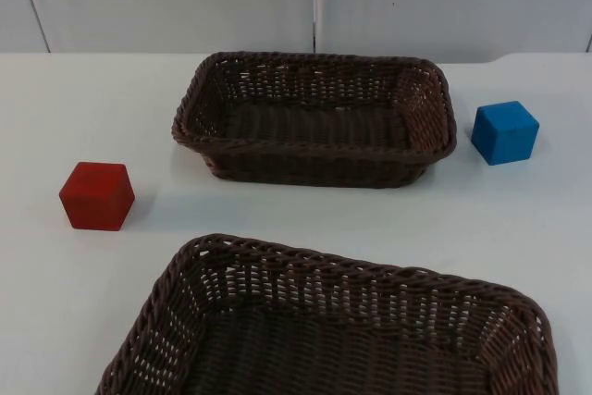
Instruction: Pick up one cube with the left hand and place it into the upper basket. Pick up one cube with the right hand and place it into the lower basket.
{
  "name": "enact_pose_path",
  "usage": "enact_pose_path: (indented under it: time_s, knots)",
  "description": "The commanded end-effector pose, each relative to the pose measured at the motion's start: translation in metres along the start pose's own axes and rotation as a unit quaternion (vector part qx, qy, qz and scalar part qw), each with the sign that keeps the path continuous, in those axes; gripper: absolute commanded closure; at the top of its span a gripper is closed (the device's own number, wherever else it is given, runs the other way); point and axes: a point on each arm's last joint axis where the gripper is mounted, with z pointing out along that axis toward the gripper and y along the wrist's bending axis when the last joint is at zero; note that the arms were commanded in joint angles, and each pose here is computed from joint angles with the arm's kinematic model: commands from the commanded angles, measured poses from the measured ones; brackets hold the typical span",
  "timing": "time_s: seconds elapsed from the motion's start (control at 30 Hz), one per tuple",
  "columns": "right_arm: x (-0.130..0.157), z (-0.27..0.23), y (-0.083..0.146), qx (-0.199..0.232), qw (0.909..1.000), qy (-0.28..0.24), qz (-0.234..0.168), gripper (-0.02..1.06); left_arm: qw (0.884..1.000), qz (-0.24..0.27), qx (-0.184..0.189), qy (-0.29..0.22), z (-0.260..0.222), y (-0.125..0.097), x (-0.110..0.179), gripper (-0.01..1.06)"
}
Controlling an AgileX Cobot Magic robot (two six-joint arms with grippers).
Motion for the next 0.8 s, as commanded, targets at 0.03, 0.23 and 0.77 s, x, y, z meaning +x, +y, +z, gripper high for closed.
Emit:
enact_pose_path:
  time_s: [0.03, 0.23, 0.77]
  knots:
    - [0.001, 0.001, 0.000, 0.001, 1.0000, 0.000, 0.001, -0.01, 1.000, -0.007, 0.011, -0.005, 0.004, -0.002, -0.005, 0.00]
    - [0.001, 0.001, 0.000, 0.001, 1.0000, 0.000, 0.001, -0.01, 1.000, -0.008, 0.022, 0.002, 0.012, -0.003, -0.008, 0.00]
    - [0.001, 0.001, 0.000, 0.001, 1.0000, 0.000, 0.001, -0.01, 0.999, -0.002, 0.046, 0.005, 0.026, -0.006, -0.033, 0.00]
